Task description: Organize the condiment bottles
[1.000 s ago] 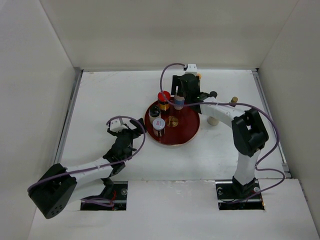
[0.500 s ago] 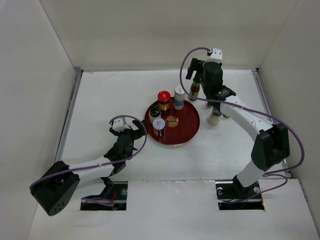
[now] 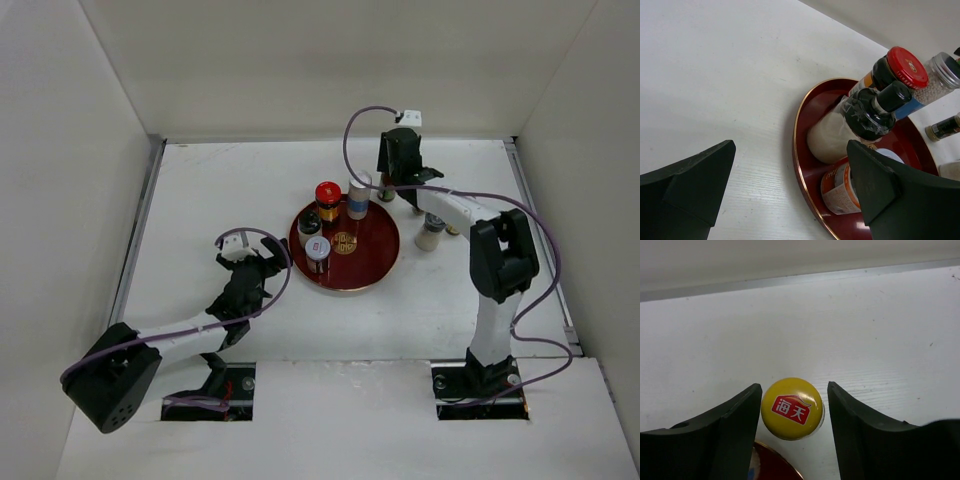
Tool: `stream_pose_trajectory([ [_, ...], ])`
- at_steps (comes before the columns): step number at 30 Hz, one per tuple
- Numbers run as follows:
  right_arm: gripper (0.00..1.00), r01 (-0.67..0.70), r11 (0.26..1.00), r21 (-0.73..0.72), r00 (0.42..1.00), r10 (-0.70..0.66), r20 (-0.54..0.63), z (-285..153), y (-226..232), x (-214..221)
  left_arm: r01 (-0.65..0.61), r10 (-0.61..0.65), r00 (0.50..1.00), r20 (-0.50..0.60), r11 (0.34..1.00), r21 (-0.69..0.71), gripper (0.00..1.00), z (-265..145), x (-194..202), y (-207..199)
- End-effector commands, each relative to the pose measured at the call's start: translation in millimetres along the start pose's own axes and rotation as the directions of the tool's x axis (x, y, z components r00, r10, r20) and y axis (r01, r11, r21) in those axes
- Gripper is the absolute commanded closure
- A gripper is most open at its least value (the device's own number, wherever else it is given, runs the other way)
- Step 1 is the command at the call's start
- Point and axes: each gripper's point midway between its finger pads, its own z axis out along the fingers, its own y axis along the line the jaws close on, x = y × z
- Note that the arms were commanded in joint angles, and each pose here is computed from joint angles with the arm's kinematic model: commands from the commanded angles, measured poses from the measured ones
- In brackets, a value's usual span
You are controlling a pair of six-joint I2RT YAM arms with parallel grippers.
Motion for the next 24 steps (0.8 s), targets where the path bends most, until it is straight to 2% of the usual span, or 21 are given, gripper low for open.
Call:
stream_pose_trajectory([
  [1, 0.48, -0.043, 0.999, 0.011, 0.993, 0.041, 0.107, -2.2, -3.6, -40.7, 0.048, -0.049, 0.999, 0.024, 0.998, 0.035, 0.04, 5.4, -11.2, -13.6],
  [3, 0.63, -0.065, 0.998, 0.001, 0.987, 0.064, 0.147, -4.8, -4.9, -47.9, 0.048, -0.048, 0.999, 0.021, 0.998, 0.039, 0.04, 5.7, -10.7, -14.6],
  [5, 0.70, -0.080, 0.997, -0.012, 0.976, 0.081, 0.203, -14.2, -5.4, -61.4, 0.050, -0.051, 0.998, 0.021, 0.998, 0.046, 0.04, 5.3, -11.4, -16.1],
  [12, 0.72, -0.088, 0.994, 0.064, 0.928, 0.058, 0.369, -74.5, -38.6, -131.3, 0.055, -0.056, 0.998, 0.023, 0.997, 0.048, 0.04, 4.2, -12.4, -15.5],
  [14, 0.71, -0.089, 0.995, 0.052, 0.922, 0.062, 0.381, -93.1, -39.1, -137.1, 0.058, -0.060, 0.998, 0.033, 0.998, 0.038, 0.04, 5.4, -15.6, -12.8],
  [17, 0.71, -0.084, 0.996, 0.017, 0.924, 0.072, 0.375, -117.8, -32.0, -129.4, 0.068, -0.068, 0.996, 0.052, 0.998, 0.003, 0.04, 8.5, -21.4, 0.8],
  [24, 0.71, -0.069, 0.994, -0.084, 0.946, 0.092, 0.310, -155.6, 3.1, -82.2, 0.084, -0.084, 0.996, 0.026, 0.996, 0.018, 0.04, 8.7, -15.5, -1.8],
])
